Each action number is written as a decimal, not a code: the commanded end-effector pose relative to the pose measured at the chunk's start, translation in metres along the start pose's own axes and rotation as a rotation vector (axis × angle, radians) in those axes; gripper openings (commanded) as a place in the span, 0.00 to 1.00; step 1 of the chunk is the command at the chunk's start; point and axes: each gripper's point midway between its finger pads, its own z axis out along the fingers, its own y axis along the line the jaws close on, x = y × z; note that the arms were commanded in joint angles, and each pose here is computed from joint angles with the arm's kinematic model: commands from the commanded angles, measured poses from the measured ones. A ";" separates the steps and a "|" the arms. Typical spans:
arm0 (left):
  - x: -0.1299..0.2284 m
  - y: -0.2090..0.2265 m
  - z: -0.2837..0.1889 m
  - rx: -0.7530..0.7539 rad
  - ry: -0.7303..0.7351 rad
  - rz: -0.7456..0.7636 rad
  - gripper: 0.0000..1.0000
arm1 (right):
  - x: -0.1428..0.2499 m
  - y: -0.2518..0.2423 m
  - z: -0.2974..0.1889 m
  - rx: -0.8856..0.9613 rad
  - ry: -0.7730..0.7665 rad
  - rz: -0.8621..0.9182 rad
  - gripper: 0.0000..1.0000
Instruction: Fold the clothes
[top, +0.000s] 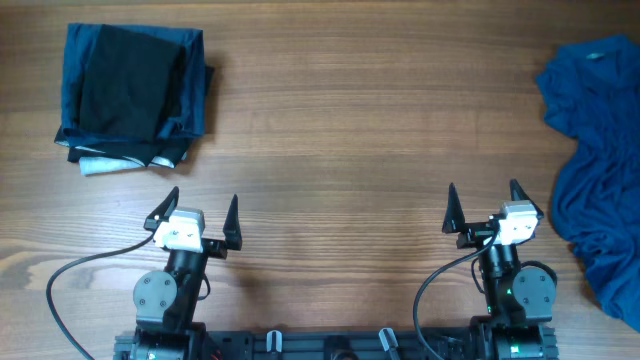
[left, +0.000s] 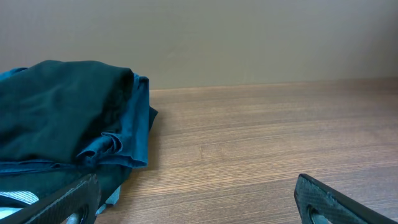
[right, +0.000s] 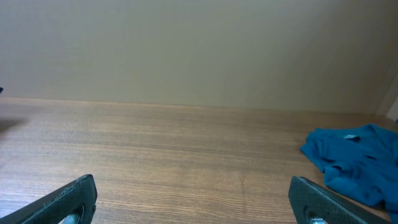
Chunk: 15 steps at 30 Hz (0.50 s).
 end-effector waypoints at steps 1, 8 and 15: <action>0.002 0.002 0.000 -0.012 0.000 0.020 1.00 | -0.003 0.002 -0.001 -0.015 -0.013 -0.019 1.00; 0.002 0.002 0.000 -0.012 0.001 0.020 1.00 | -0.003 0.002 -0.001 -0.015 -0.013 -0.019 1.00; 0.002 0.002 0.000 -0.012 0.001 0.020 1.00 | -0.003 0.002 -0.001 -0.015 -0.013 -0.019 0.99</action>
